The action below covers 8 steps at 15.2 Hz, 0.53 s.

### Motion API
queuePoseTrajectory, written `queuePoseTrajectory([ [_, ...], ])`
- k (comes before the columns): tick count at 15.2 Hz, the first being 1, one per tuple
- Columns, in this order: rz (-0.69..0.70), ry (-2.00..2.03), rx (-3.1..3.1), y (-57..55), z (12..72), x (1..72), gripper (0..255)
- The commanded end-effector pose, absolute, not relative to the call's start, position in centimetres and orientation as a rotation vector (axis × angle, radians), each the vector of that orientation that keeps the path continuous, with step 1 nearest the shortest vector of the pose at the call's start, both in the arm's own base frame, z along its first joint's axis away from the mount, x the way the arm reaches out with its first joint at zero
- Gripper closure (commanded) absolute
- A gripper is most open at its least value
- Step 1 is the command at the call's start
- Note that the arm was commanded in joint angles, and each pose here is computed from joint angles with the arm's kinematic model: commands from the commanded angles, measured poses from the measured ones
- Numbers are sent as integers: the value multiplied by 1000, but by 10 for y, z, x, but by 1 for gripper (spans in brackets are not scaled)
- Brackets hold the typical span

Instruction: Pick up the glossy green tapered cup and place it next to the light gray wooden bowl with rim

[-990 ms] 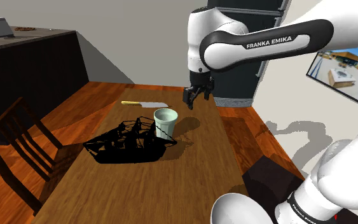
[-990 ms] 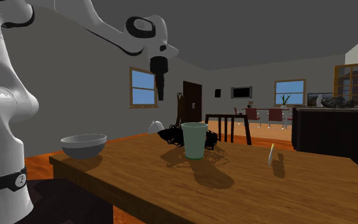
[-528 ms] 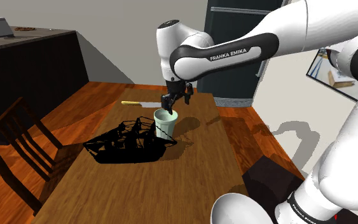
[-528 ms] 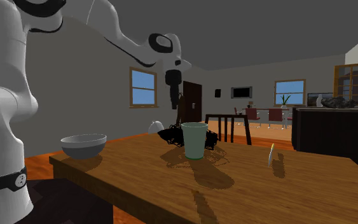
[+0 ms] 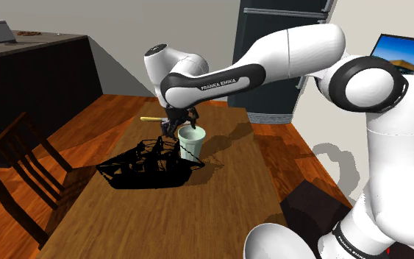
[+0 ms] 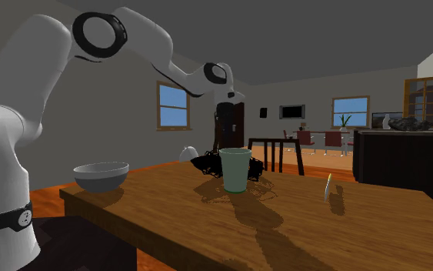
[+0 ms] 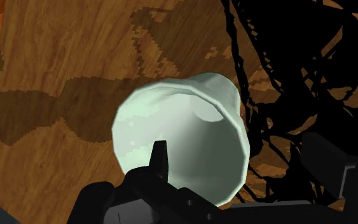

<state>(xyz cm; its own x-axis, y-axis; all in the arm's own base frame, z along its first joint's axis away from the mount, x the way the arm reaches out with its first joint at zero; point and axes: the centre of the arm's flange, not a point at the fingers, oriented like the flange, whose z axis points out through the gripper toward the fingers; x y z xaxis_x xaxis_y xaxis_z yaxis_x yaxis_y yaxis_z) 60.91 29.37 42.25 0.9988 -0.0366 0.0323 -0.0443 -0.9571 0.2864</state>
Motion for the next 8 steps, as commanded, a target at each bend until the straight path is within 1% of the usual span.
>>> queuePoseTrajectory([
  [1, 35, -65, 2836, 305, 410, 624, 0],
  [8, 35, -65, 2836, 294, 375, 625, 0],
])
